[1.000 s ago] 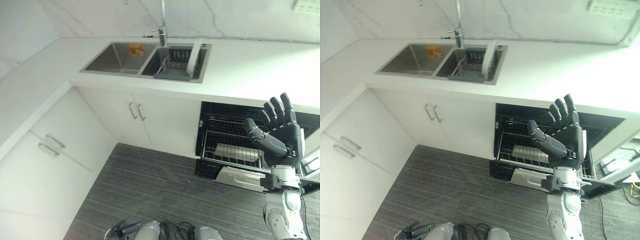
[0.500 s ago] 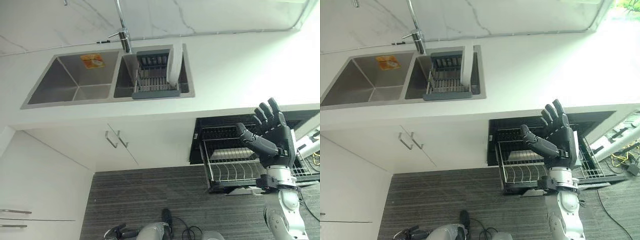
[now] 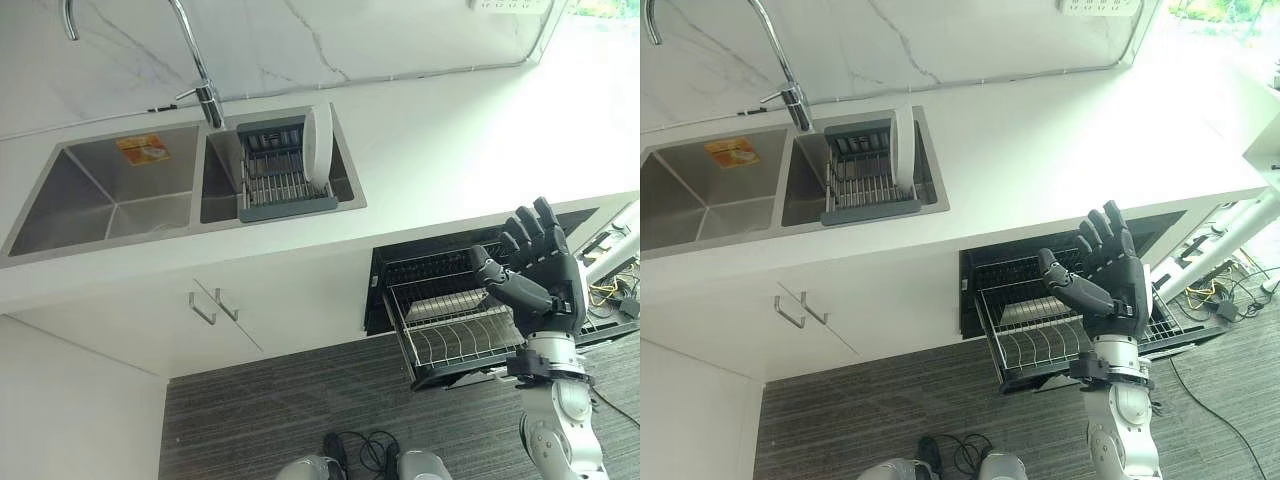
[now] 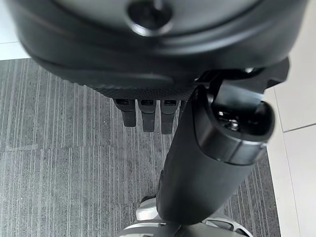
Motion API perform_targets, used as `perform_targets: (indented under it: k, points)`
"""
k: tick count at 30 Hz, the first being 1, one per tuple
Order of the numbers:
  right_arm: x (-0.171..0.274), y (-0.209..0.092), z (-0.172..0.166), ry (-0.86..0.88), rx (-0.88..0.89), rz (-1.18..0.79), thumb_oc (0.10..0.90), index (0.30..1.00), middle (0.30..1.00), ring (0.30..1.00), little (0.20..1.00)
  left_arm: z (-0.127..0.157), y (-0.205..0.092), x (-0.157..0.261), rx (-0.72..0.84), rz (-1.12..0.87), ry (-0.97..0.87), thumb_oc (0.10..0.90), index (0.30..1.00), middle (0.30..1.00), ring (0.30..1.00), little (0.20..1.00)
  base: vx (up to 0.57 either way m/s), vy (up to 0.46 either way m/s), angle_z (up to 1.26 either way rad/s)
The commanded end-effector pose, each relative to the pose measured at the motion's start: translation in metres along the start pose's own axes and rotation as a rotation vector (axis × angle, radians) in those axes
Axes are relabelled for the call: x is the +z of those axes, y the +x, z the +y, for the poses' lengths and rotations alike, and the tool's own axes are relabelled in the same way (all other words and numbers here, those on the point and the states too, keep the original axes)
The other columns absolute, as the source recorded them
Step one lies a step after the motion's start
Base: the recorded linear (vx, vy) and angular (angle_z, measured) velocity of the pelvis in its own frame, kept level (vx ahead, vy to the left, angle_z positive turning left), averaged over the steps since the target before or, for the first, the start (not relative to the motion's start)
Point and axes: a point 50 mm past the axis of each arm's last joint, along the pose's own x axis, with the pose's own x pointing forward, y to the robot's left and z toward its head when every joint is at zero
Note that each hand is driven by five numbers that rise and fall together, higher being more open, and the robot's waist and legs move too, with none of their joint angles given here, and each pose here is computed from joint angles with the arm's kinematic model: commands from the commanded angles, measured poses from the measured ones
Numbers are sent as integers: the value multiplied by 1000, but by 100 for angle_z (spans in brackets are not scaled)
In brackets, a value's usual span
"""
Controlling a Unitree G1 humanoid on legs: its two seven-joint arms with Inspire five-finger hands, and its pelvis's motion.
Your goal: Place the dishes in the dishwasher.
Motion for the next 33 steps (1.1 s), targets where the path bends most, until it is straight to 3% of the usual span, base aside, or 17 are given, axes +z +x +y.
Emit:
perform_targets:
  k: [1,15,33]
  points:
    - [53,22,12,-14,120,-312,800,900,900,900,900,-1,-1,-23,14,74,32,800,900,900,900,900,43,-163,3]
    - [57,28,15,-41,148,-334,800,900,900,900,900,-2,-2,-26,100,109,-31,800,900,900,900,900,20,-93,6]
    - [53,28,25,-3,163,-305,800,900,900,900,900,11,-2,-31,76,231,-80,800,900,900,900,900,225,325,2]
